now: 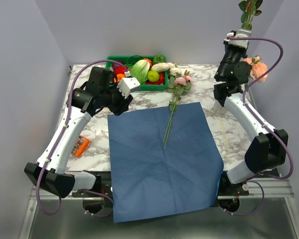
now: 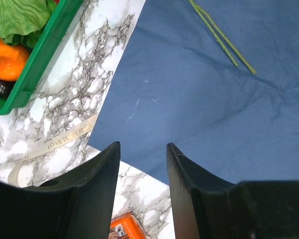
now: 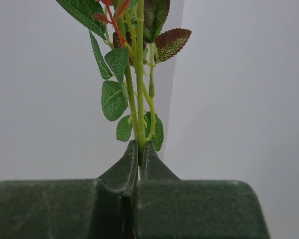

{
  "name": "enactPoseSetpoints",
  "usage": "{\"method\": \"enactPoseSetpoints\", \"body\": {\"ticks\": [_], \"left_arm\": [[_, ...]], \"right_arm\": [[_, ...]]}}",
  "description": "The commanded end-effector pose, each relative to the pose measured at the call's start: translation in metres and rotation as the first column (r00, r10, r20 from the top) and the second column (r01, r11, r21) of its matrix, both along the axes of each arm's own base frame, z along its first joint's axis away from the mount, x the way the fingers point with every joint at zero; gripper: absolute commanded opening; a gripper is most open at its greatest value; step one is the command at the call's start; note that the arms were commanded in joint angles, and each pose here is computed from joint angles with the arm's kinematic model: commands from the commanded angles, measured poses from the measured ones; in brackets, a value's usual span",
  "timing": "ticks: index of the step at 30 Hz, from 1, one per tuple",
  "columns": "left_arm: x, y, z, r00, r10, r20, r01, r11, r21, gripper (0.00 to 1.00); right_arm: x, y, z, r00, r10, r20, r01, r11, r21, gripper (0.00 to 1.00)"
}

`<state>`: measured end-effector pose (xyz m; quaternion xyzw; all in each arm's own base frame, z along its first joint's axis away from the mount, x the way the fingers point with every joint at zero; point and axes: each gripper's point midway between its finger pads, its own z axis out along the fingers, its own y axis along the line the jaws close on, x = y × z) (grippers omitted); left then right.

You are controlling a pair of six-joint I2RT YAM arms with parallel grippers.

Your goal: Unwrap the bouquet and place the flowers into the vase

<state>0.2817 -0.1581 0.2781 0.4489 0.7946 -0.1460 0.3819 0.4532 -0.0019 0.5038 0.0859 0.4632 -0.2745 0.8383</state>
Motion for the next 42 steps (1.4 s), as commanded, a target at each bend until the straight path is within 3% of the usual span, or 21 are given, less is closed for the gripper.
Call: {"method": "enactPoseSetpoints", "body": {"ticks": [1,8,18,21,22,24,28,38,42], "left_arm": [[0.008,0.003,0.011,0.999,0.01,0.038,-0.01,1.0,-0.002,0.51],[0.01,0.006,0.009,0.999,0.017,0.035,-0.017,1.0,0.007,0.51],[0.01,0.007,0.009,0.999,0.021,0.031,-0.021,1.0,0.009,0.51],[0.01,0.008,0.008,0.999,0.024,0.027,-0.024,1.0,0.01,0.51],[0.01,0.008,0.008,0.999,0.023,0.028,-0.023,1.0,0.013,0.51],[0.01,0.009,0.008,0.999,0.027,0.032,-0.028,0.999,0.018,0.51],[0.01,0.01,0.011,0.999,0.027,0.039,-0.027,1.0,0.015,0.51],[0.006,0.01,0.018,0.999,0.028,0.045,-0.028,1.0,0.001,0.51],[0.004,0.01,0.022,0.998,0.035,0.05,-0.035,0.999,-0.005,0.51]], "right_arm": [[0.006,0.0,-0.005,1.0,0.013,0.023,-0.014,1.0,0.016,0.01],[0.012,-0.004,-0.047,0.999,-0.02,-0.031,0.02,0.999,0.025,0.01],[0.011,-0.013,-0.068,0.996,-0.059,-0.068,0.063,0.995,0.071,0.01],[0.002,-0.023,-0.077,0.993,-0.099,-0.067,0.107,0.985,0.133,0.22],[-0.004,-0.025,-0.081,0.992,-0.108,-0.073,0.117,0.983,0.141,0.36],[-0.011,-0.031,-0.088,0.988,-0.129,-0.084,0.142,0.973,0.18,0.41],[-0.018,-0.036,-0.104,0.982,-0.14,-0.128,0.167,0.959,0.23,0.61],[-0.035,0.011,-0.112,0.989,0.024,-0.148,0.019,0.959,0.284,0.75],[-0.044,0.046,-0.133,0.959,0.14,-0.246,-0.052,0.941,0.333,0.84]]}}
